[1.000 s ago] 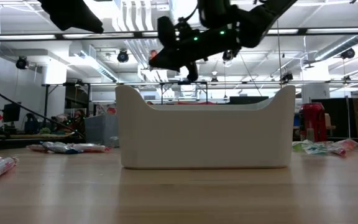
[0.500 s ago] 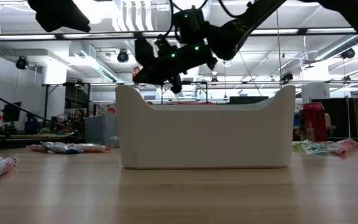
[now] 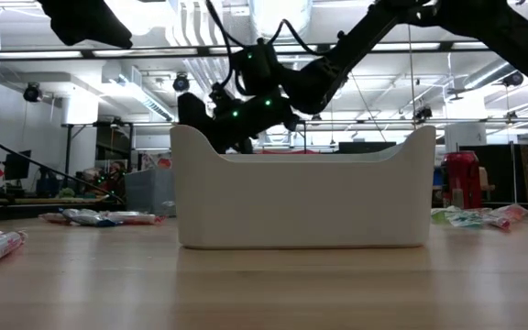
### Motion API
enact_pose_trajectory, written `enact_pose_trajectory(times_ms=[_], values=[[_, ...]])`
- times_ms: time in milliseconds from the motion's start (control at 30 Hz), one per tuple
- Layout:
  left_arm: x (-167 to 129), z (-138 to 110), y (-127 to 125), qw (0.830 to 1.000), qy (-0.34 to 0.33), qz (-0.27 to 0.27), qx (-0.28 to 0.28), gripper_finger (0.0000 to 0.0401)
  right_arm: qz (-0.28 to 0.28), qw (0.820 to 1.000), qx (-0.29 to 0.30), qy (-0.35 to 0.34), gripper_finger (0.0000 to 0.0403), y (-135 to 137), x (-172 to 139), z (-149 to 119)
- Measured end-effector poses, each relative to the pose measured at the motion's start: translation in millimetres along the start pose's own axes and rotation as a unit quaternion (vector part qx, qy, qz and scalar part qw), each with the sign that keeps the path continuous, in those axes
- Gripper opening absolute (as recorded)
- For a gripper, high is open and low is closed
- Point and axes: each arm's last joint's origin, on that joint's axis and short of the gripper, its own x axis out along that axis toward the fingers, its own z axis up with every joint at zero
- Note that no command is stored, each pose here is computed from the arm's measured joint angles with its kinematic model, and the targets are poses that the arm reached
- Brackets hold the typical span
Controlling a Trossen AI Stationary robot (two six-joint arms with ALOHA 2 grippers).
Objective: Sort candy
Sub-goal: Put the orange gummy into the black bin, then put the white chocolate bar into the white bin
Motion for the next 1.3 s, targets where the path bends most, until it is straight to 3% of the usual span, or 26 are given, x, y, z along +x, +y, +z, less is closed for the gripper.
enact_pose_trajectory(times_ms=[767,1033,1300], values=[[12.2,-20.1,0.0,1.0,0.025,0.018,0.004,0.0094,-0.018,0.998,0.01,0.061,0.0156,-3.8,2.0,-0.8],[12.7,-21.0,0.0,0.999,0.026,0.019,0.003,0.0094,-0.038,0.992,-0.001,0.124,0.0182,-2.9,2.6,6.4],[14.2,-25.6,-1.3,0.999,0.05,-0.007,-0.007,0.0094,-0.012,0.992,-0.033,0.12,0.0183,6.1,-3.7,25.1]])
